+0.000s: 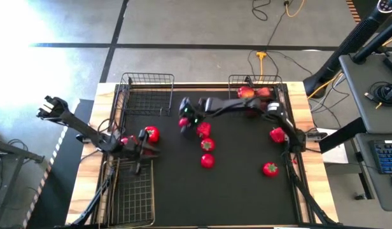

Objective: Sort produce into baskets
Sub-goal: Put the tomato into the left black wire basket

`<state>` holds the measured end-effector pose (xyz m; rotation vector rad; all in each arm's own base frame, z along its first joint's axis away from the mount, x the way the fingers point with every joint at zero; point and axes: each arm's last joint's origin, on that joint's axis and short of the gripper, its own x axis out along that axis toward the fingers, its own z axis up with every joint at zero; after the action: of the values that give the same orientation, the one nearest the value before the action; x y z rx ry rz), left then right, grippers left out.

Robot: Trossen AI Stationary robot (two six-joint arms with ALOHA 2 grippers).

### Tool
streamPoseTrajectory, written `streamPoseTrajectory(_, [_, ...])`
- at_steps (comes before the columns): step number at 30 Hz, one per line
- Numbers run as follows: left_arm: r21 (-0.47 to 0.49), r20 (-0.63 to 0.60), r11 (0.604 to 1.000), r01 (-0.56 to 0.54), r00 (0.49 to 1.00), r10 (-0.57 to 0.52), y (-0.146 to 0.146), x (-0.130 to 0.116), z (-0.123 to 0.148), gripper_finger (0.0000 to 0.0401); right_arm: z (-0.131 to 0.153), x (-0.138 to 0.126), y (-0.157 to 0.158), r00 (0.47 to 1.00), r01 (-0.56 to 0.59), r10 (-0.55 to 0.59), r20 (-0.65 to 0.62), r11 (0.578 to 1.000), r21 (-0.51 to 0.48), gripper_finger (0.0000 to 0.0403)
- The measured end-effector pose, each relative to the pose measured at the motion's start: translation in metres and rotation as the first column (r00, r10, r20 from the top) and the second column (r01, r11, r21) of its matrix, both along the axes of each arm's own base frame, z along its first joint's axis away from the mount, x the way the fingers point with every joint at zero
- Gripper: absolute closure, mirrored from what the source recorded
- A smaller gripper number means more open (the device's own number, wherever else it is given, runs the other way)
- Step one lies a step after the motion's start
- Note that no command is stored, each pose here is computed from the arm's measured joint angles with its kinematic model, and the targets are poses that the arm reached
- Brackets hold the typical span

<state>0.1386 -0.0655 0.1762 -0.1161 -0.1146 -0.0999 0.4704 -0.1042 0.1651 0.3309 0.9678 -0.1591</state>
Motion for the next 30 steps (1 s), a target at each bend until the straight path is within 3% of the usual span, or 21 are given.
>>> streamPoseTrajectory(6, [0.015, -0.067, 0.97, -0.241, 0.968, 0.242, 0.005, 0.004, -0.009, 0.0324, -0.015, 0.021, 0.049, 0.983, -0.161, 0.168, 0.076, 0.983, -0.083, 0.014])
streamPoseTrajectory(14, [0.006, -0.121, 0.961, -0.276, 0.954, 0.274, 0.005, 0.007, -0.018, 0.0324, -0.026, 0.023, 0.058, 0.992, -0.114, 0.121, 0.025, 0.973, -0.203, 0.0108])
streamPoseTrajectory(19, [-0.021, -0.13, 0.938, -0.345, 0.931, 0.34, 0.007, 0.011, -0.016, 0.032, -0.022, 0.024, 0.06, 0.991, -0.123, 0.132, 0.027, 0.97, -0.211, 0.0065])
streamPoseTrajectory(23, [-0.019, -0.158, 0.924, -0.381, 0.914, 0.374, 0.009, 0.021, -0.01, 0.0292, -0.006, 0.022, 0.065, 0.991, -0.118, 0.129, 0.041, 0.972, -0.202, 0.0024])
streamPoseTrajectory(27, [0.041, -0.291, 0.896, -0.442, 0.853, 0.434, 0.014, 0.036, -0.006, 0.0249, 0.013, 0.011, 0.075, 0.992, -0.124, 0.127, -0.002, 0.972, -0.201, 0.0007])
streamPoseTrajectory(30, [0.136, -0.444, 0.874, -0.467, 0.76, 0.475, 0.021, 0.045, -0.001, 0.0215, 0.04, 0.0, 0.086, 0.995, -0.103, 0.102, -0.015, 0.967, -0.235, 0.0006])
